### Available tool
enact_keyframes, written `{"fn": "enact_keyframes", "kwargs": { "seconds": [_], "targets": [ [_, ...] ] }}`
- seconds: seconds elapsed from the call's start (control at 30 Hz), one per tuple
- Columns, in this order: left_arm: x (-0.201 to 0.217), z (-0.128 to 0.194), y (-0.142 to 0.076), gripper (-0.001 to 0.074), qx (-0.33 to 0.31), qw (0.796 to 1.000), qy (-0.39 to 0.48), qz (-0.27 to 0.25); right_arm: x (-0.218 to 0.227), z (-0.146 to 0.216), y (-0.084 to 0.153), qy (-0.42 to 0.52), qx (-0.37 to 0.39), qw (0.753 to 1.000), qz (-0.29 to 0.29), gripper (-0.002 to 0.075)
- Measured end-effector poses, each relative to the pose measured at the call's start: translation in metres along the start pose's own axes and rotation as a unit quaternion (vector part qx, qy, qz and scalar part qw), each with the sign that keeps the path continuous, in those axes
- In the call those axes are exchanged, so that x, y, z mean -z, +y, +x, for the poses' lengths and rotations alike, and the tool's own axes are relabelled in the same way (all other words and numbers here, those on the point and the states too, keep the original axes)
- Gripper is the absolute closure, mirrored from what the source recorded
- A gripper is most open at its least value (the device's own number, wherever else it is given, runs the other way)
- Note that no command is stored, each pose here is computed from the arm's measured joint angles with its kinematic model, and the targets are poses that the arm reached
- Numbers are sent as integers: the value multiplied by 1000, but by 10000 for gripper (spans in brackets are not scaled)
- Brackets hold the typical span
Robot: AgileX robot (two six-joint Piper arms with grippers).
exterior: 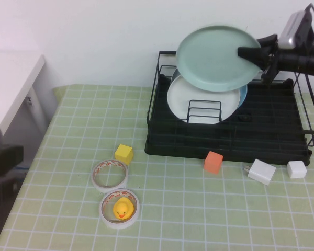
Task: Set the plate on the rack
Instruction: Place the plate on the rack
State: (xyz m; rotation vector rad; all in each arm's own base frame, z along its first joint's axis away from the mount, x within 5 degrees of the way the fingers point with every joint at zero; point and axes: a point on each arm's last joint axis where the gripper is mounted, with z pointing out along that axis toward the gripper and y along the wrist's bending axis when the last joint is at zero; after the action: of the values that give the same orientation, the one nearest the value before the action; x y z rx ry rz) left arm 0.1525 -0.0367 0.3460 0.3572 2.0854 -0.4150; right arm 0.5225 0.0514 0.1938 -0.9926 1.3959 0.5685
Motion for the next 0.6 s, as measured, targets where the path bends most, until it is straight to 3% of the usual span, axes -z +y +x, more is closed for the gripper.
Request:
{"fn": "enact_keyframes", "kwargs": {
  "seconds": [0.3,0.6],
  "targets": [
    [-1,5,0,736,10,1000,8,0,-25,18,16,64,67,995,-23,601],
    [0,10,-2,736,9,999,35,8,-45,17,29,91,85,992,-26,602]
  ]
}}
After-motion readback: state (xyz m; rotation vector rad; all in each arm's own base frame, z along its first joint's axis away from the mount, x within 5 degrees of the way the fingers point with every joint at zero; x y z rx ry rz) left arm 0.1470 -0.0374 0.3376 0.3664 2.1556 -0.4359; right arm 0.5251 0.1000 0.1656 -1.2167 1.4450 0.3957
